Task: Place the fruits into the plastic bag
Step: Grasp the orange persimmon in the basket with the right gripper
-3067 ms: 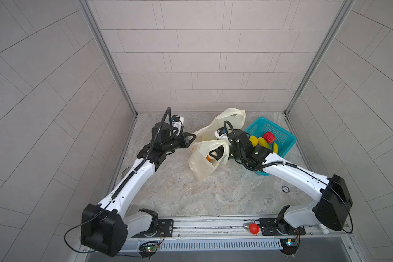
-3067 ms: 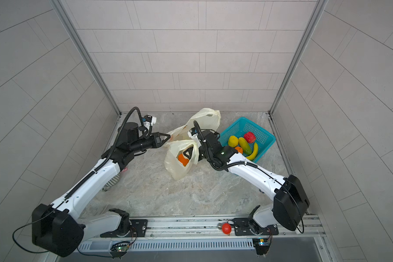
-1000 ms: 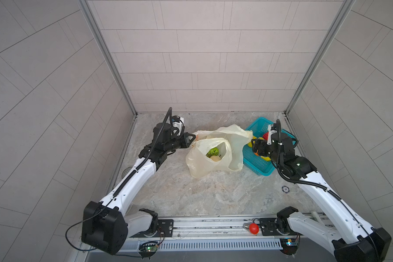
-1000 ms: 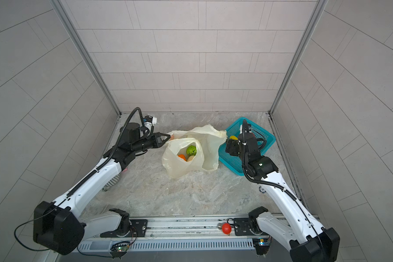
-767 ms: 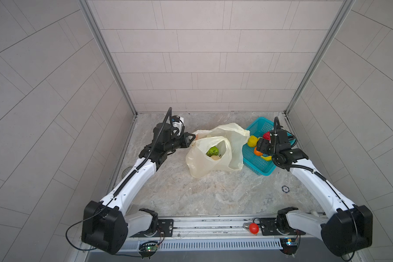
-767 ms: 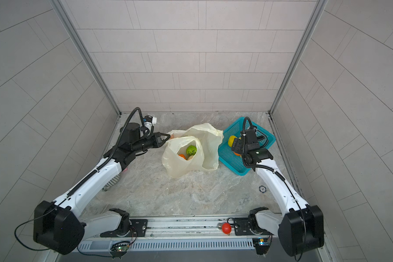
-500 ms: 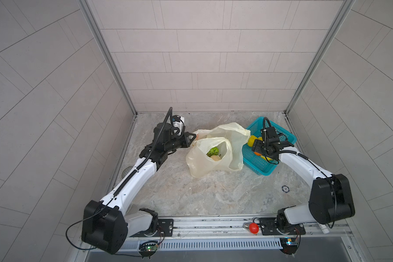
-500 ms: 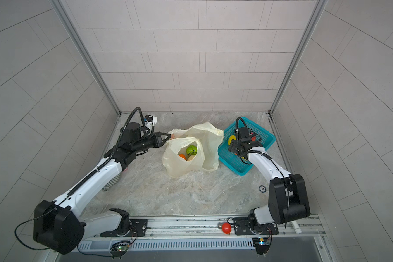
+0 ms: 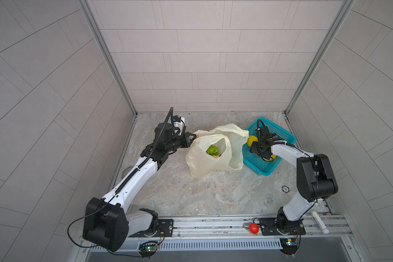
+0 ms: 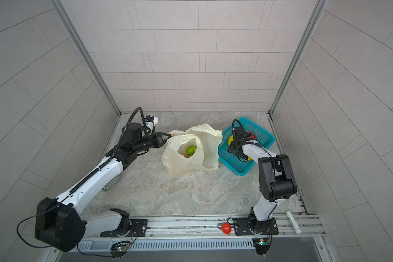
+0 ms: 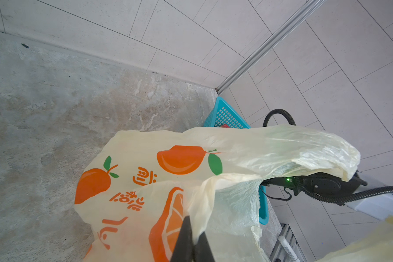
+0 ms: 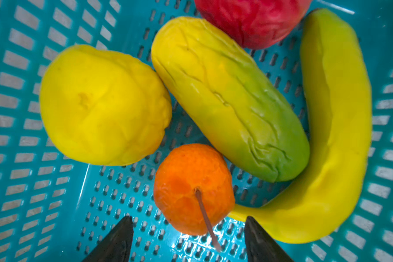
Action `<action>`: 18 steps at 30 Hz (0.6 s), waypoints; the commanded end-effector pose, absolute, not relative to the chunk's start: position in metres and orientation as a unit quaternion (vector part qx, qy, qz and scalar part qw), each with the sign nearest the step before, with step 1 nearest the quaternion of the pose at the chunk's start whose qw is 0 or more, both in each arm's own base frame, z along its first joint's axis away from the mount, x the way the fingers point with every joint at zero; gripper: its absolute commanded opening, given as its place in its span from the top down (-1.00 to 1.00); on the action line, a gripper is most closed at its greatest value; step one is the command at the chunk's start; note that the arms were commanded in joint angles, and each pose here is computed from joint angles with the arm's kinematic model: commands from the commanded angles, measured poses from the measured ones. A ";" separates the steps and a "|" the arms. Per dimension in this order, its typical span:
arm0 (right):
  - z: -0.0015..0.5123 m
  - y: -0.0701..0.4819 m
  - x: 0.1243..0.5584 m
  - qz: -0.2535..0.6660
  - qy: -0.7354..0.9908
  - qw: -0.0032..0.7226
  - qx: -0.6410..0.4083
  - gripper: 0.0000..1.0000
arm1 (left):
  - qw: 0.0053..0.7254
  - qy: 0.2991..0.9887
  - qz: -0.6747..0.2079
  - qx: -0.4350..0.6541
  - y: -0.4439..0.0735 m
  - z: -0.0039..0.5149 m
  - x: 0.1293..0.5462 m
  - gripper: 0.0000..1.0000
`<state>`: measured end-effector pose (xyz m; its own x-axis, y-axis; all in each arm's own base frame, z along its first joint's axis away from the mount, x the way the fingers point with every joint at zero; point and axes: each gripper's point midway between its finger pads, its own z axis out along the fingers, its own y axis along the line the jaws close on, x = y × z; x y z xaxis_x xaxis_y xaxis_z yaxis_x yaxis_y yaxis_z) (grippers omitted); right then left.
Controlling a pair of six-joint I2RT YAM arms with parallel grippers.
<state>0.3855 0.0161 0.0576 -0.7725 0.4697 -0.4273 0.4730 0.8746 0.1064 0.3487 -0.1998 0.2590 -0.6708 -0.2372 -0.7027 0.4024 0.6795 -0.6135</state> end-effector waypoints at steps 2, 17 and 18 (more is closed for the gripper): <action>0.057 0.008 0.398 -0.027 0.939 0.238 0.246 -0.44 | 0.410 0.816 -0.403 0.064 -0.205 0.265 0.350 1.00; 0.041 0.005 0.408 -0.046 0.946 0.235 0.220 -0.19 | 0.407 0.818 -0.401 0.065 -0.207 0.264 0.354 1.00; 0.043 0.006 0.408 -0.039 0.945 0.238 0.221 -0.14 | 0.406 0.819 -0.400 0.065 -0.206 0.263 0.354 1.00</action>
<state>0.4110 0.0096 0.0367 -0.8022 0.3911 -0.4510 0.4265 0.9041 0.0255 0.3517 -0.2018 0.2500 -0.6879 -0.2297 -0.6885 0.3903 0.6827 -0.6177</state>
